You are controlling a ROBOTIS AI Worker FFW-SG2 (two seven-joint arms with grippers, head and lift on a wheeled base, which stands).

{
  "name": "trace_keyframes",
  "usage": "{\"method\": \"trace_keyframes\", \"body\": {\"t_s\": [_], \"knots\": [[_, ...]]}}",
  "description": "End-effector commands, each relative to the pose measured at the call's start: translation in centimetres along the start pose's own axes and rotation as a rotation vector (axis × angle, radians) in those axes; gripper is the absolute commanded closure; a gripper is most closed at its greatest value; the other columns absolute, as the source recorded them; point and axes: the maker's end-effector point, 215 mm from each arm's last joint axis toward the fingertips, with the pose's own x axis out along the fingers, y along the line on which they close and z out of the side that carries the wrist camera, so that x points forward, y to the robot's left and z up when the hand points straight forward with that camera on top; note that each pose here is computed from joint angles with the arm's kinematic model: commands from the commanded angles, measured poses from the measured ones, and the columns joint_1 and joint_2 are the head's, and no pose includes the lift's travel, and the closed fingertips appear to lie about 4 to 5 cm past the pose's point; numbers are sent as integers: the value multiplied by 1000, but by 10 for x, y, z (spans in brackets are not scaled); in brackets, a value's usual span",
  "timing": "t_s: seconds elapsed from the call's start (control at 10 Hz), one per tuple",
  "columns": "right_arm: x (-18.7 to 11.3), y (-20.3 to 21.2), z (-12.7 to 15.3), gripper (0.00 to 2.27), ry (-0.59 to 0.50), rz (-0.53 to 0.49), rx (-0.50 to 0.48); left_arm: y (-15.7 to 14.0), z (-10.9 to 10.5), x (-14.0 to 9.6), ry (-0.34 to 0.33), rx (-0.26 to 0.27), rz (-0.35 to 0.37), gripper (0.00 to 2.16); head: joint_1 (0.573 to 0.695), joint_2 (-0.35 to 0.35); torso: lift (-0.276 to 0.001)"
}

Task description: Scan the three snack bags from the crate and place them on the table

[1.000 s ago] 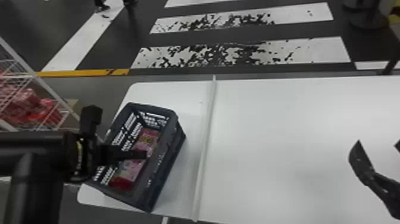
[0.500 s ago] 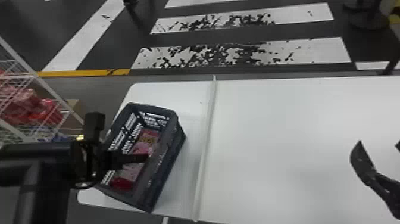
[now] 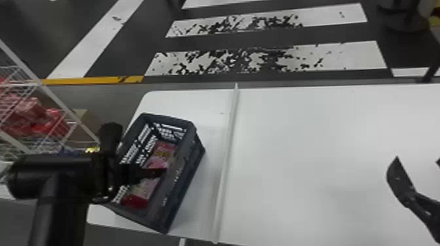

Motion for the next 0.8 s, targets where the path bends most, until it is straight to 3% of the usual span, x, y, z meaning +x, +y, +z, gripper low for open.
{"method": "trace_keyframes", "body": {"t_s": [0.0,0.3,0.7], "knots": [[-5,0,1,144,-12,-3,2,3,11,3,11,20,11,80,695,243,-62],[-13,-5,3,144,-28,-14,1,10,20,3,25,110,-12,80,695,239,-62],[-13,1,5,144,-37,-8,8,0,15,12,50,175,-86,80,695,242,-62]]}}
